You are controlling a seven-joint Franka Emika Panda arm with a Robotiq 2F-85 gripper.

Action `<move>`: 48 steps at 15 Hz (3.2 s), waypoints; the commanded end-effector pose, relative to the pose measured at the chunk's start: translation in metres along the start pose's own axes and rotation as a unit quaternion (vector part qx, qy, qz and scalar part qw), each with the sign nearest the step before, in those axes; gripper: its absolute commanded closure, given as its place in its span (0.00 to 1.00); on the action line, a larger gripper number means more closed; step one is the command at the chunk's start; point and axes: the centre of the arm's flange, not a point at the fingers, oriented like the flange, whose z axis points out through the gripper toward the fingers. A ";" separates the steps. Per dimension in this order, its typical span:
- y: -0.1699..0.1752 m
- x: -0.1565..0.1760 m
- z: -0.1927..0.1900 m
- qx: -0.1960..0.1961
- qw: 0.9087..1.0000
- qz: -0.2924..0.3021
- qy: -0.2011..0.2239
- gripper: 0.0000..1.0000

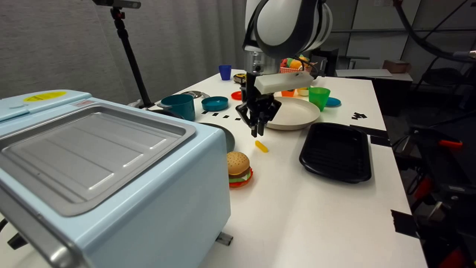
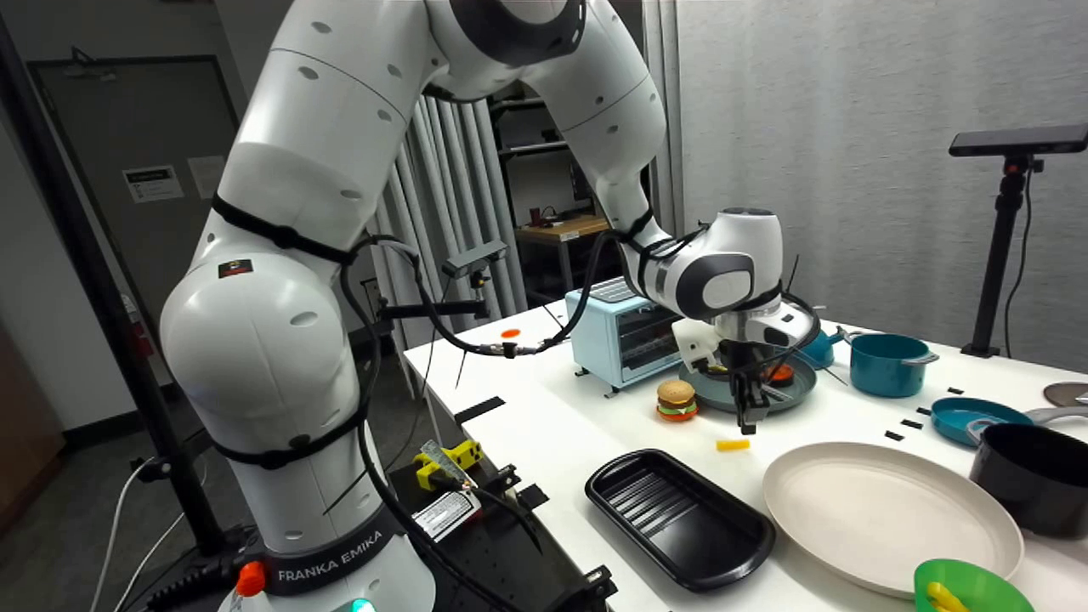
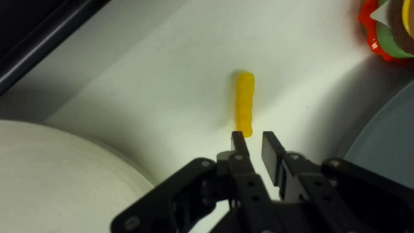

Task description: Put the toy fries in the green cup

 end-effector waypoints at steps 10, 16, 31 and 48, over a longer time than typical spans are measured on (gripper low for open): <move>-0.005 -0.020 0.020 -0.002 0.998 -0.054 -0.028 0.00; -0.002 -0.020 0.036 -0.017 0.998 -0.057 -0.033 0.08; -0.004 -0.012 0.037 -0.017 0.998 -0.059 -0.029 1.00; 0.056 0.005 -0.038 0.011 0.999 -0.044 0.002 0.96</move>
